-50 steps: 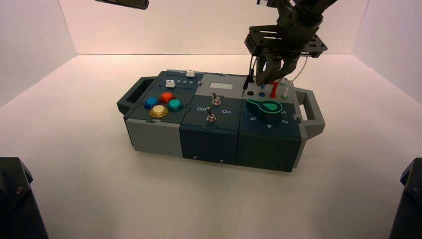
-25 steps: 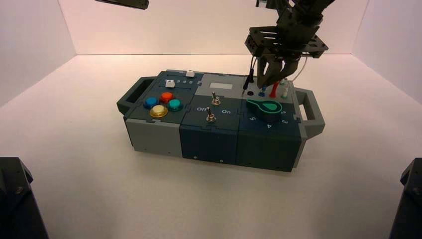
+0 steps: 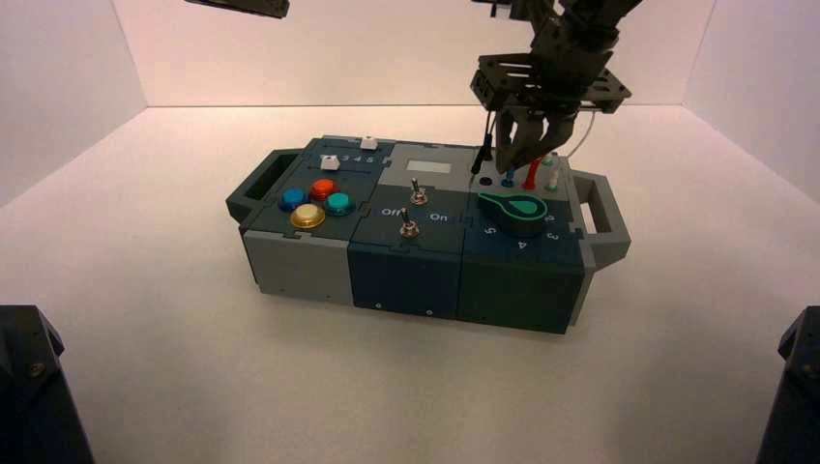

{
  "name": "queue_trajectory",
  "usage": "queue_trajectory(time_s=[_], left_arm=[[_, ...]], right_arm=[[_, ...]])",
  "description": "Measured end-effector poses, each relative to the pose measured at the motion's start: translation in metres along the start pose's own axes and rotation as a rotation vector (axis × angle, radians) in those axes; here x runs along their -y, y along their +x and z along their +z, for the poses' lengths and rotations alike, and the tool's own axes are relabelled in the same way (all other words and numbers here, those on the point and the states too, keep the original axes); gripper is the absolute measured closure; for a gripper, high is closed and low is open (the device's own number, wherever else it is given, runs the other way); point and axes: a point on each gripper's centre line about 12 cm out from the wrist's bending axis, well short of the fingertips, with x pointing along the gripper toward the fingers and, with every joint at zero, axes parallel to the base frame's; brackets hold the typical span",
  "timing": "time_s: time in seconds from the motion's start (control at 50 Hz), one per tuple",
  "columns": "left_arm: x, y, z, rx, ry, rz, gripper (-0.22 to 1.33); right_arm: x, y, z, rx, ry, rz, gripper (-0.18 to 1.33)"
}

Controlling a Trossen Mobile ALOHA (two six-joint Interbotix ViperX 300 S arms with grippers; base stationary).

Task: Insert the blue wire.

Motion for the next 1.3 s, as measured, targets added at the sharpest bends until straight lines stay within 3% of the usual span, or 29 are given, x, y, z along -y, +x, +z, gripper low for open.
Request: queue_trajectory(time_s=[0.72, 0.94, 1.3], left_arm=[[-0.01, -0.001, 0.001, 0.005, -0.025, 0.034, 1.28], [-0.012, -0.007, 0.004, 0.032, -0.032, 0.044, 1.28], [-0.014, -0.009, 0.005, 0.044, -0.036, 0.05, 1.28]], right_arm=[[-0.004, 0.005, 0.006, -0.017, -0.021, 0.001, 1.15], [-0.006, 0.005, 0.006, -0.017, -0.046, -0.003, 0.97], [-0.008, -0.001, 0.003, -0.058, -0.058, -0.001, 0.93]])
